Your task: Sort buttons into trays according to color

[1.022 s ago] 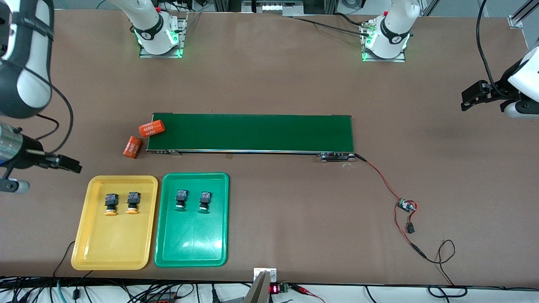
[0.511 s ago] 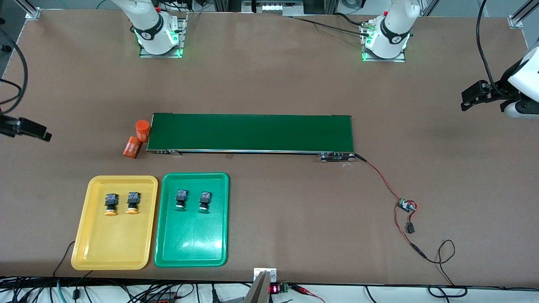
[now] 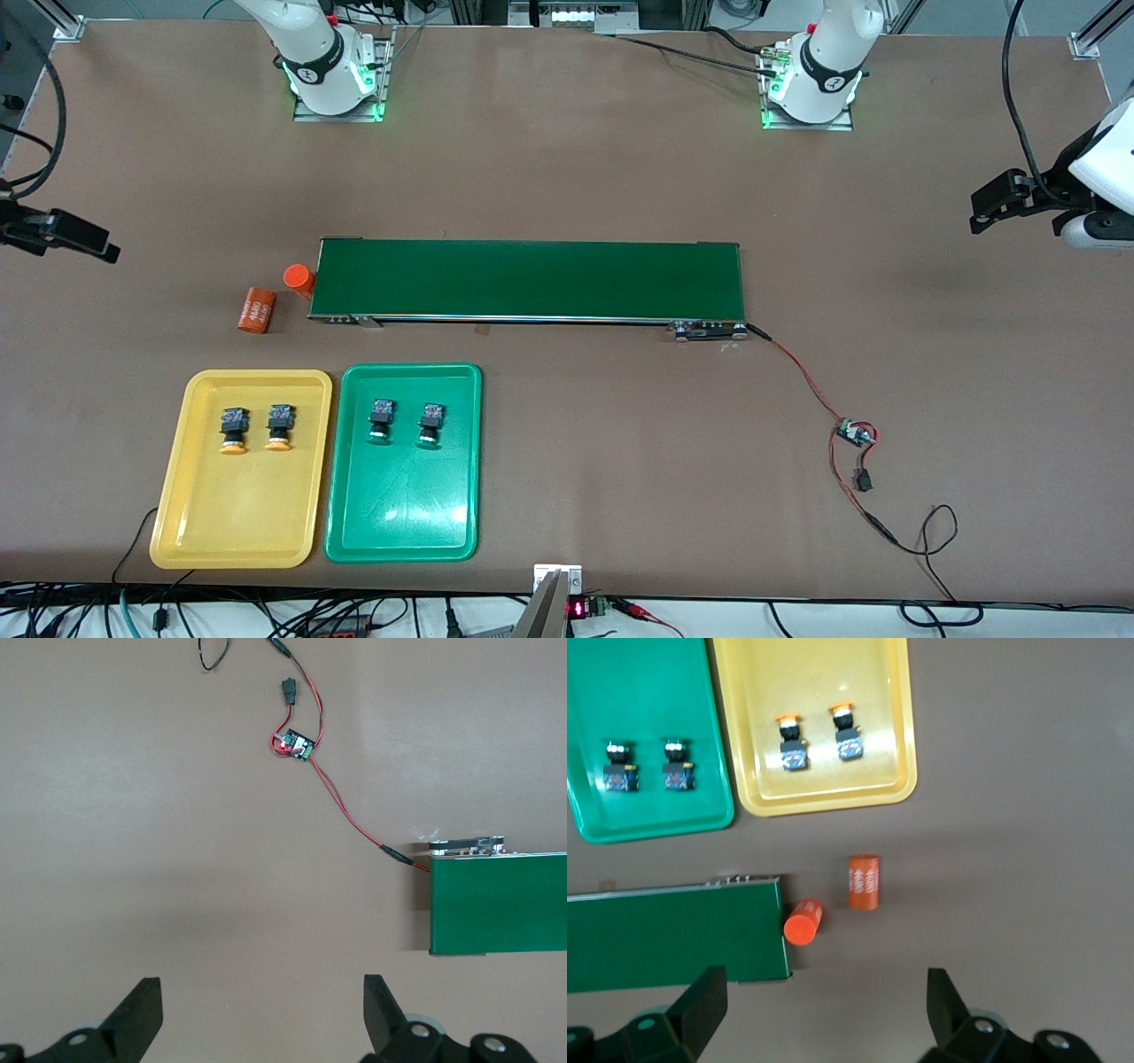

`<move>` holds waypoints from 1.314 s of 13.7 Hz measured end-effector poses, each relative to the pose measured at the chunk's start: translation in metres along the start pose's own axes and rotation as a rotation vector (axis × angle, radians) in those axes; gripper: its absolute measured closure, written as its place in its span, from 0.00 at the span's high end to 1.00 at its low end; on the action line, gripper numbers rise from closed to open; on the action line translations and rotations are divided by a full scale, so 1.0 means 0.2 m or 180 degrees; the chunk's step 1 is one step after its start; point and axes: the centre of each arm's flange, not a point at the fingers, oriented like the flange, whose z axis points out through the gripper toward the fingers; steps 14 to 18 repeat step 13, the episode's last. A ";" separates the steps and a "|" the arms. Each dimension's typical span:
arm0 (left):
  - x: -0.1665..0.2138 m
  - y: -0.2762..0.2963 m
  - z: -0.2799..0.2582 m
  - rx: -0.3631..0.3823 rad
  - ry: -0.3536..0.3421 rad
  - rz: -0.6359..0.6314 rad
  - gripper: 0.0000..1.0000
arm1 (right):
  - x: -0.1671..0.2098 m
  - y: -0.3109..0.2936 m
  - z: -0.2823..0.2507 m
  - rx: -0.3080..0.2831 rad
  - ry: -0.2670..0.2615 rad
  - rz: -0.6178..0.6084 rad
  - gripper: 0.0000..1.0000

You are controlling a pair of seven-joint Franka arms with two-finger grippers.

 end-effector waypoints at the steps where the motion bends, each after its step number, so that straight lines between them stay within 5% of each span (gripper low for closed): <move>1: 0.00 0.00 0.00 0.0000 0.0000 0.0000 1.00 | -0.02 -0.01 0.00 0.0001 -0.0009 -0.0012 1.00; 7: 0.00 0.00 0.00 0.0000 0.0000 0.0000 1.00 | -0.06 -0.05 -0.01 -0.0155 -0.0039 -0.0122 1.00; 18: 0.00 0.00 0.00 0.0000 0.0000 0.0000 1.00 | -0.09 -0.06 -0.05 -0.0152 -0.0053 -0.0128 1.00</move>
